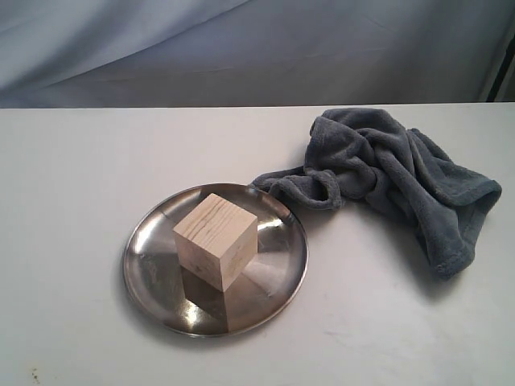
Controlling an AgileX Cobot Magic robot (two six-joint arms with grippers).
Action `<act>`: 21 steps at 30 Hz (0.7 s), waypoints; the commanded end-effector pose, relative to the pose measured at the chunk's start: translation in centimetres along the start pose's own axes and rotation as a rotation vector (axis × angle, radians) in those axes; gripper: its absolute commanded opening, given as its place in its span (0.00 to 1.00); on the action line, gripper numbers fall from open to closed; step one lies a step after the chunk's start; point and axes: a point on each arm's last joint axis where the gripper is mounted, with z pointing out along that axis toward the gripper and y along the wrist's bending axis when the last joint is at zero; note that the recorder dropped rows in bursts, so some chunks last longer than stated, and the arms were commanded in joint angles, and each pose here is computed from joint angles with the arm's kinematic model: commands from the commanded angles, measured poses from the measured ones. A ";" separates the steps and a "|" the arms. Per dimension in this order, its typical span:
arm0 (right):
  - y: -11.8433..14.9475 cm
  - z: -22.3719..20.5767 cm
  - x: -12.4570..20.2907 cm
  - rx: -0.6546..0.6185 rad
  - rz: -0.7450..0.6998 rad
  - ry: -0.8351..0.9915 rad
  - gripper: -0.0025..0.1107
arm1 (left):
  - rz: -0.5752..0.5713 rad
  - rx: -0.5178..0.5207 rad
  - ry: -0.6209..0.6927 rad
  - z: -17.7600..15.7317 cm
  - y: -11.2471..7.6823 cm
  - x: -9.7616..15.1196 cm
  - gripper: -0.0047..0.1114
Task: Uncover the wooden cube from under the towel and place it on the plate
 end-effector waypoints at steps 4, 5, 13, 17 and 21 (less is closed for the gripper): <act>0.0 0.0 0.2 -0.001 0.009 0.008 0.05 | 0.008 0.025 -0.293 -5.2 0.6 3.2 0.04; 0.0 0.0 0.2 -0.001 0.009 0.008 0.05 | 0.014 0.023 -0.322 -5.6 0.7 3.6 0.04; 0.0 0.0 0.2 -0.001 0.009 0.008 0.05 | 0.023 0.047 -0.549 -8.4 1.2 7.0 0.04; 0.0 0.0 0.2 -0.001 0.009 0.008 0.05 | 0.018 0.064 -0.675 -10.6 1.5 8.9 0.04; 0.0 0.0 0.2 -0.001 0.009 0.008 0.05 | 0.014 0.083 -0.796 -12.6 1.7 10.5 0.04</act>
